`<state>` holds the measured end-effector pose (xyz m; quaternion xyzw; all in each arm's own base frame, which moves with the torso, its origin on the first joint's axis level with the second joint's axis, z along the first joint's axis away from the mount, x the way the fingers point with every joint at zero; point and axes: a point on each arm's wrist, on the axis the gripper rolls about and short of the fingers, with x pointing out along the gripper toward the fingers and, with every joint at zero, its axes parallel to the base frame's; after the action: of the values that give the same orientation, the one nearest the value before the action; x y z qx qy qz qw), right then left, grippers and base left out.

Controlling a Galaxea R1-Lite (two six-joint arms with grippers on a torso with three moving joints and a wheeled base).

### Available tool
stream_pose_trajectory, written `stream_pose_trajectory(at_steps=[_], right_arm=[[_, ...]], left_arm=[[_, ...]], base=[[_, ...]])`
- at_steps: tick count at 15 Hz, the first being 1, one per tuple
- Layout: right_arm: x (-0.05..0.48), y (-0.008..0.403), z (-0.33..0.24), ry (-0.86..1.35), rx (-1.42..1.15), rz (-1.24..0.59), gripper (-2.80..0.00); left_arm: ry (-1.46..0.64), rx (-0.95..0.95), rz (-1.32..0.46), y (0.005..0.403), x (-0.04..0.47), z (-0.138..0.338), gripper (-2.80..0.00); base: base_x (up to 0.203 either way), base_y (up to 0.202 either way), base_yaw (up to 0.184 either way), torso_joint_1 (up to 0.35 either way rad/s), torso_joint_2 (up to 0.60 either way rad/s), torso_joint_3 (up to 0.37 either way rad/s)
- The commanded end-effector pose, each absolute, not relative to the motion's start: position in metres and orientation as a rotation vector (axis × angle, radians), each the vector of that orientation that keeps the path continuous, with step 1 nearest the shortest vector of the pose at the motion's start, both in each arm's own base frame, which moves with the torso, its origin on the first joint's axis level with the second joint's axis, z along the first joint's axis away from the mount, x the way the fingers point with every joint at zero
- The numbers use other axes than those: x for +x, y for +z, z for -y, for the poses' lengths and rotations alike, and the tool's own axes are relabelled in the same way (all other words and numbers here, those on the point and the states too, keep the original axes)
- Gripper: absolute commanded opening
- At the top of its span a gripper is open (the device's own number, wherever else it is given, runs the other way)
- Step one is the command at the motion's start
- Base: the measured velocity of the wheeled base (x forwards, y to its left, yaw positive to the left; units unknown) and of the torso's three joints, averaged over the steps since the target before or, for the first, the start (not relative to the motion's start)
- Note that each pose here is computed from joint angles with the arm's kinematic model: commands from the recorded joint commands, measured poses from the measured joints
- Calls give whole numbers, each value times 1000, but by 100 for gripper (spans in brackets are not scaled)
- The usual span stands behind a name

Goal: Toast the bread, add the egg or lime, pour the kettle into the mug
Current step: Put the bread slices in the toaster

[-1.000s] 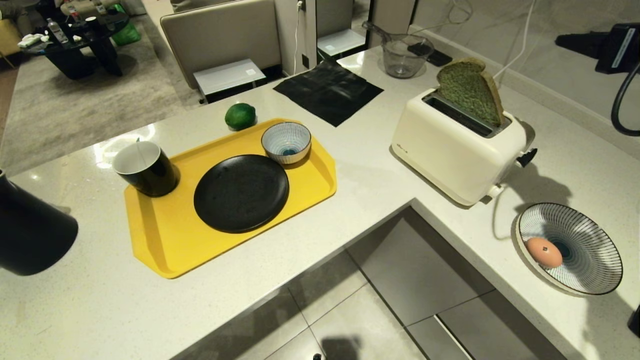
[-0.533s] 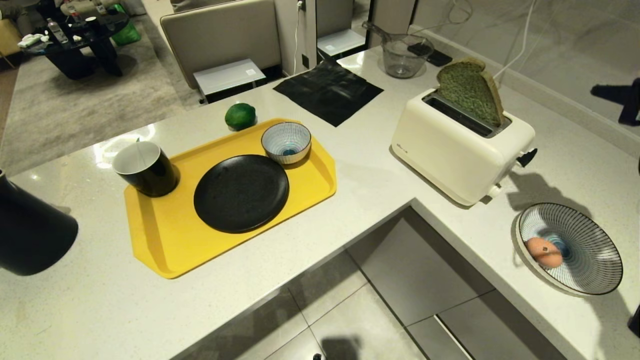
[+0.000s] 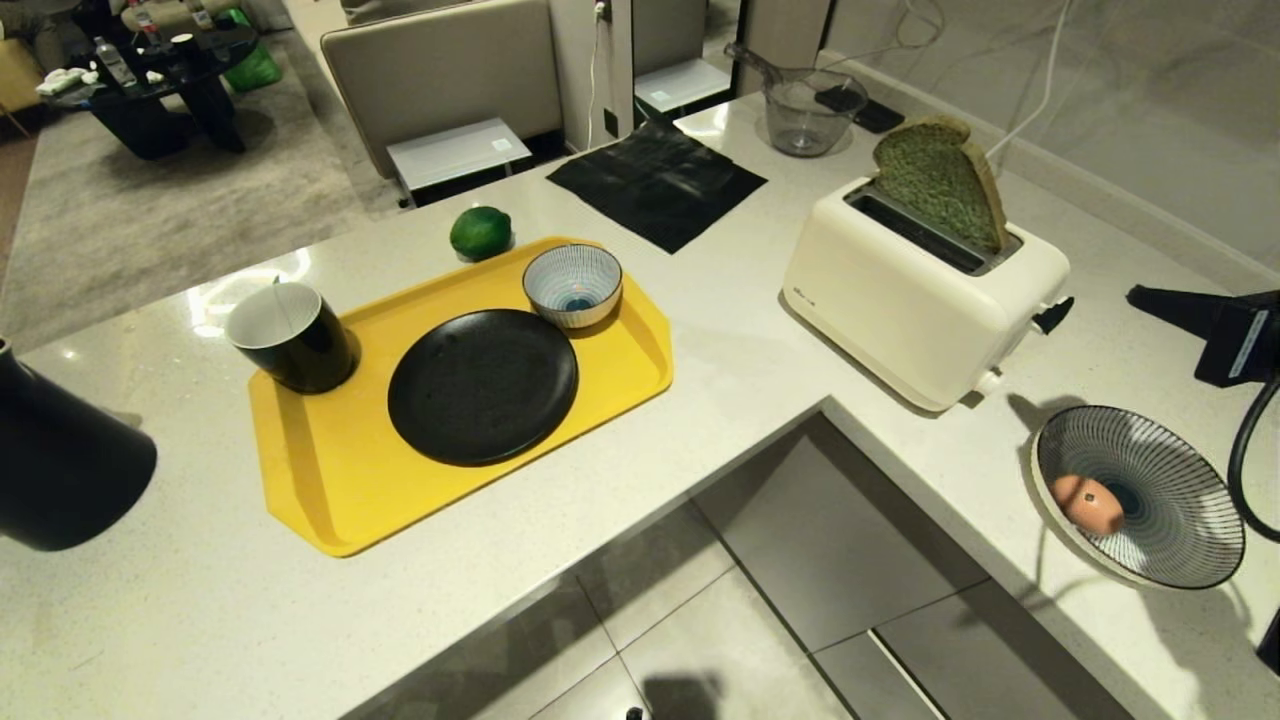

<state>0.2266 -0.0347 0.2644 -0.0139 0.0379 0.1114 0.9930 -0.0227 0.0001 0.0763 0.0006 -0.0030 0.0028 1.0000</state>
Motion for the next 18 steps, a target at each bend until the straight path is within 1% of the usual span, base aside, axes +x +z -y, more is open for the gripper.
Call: stream_pose_trajectory(at_steps=[1, 4, 12, 18], right_arm=[[232, 258, 35, 241, -19, -76, -280], [237, 255, 34, 309, 5, -67, -280], [255, 240, 36, 344, 34, -124, -280], [265, 244, 33, 371, 57, -95, -280]], left_arm=[[6, 2, 6, 76, -23, 0, -280], [6, 2, 6, 76, -23, 0, -280], [6, 2, 6, 76, -23, 0, -280], [6, 2, 6, 76, -23, 0, -280]], base=[[0, 0, 0, 0, 0, 0], [0, 0, 0, 0, 0, 0], [0, 0, 0, 0, 0, 0], [0, 0, 0, 0, 0, 0]])
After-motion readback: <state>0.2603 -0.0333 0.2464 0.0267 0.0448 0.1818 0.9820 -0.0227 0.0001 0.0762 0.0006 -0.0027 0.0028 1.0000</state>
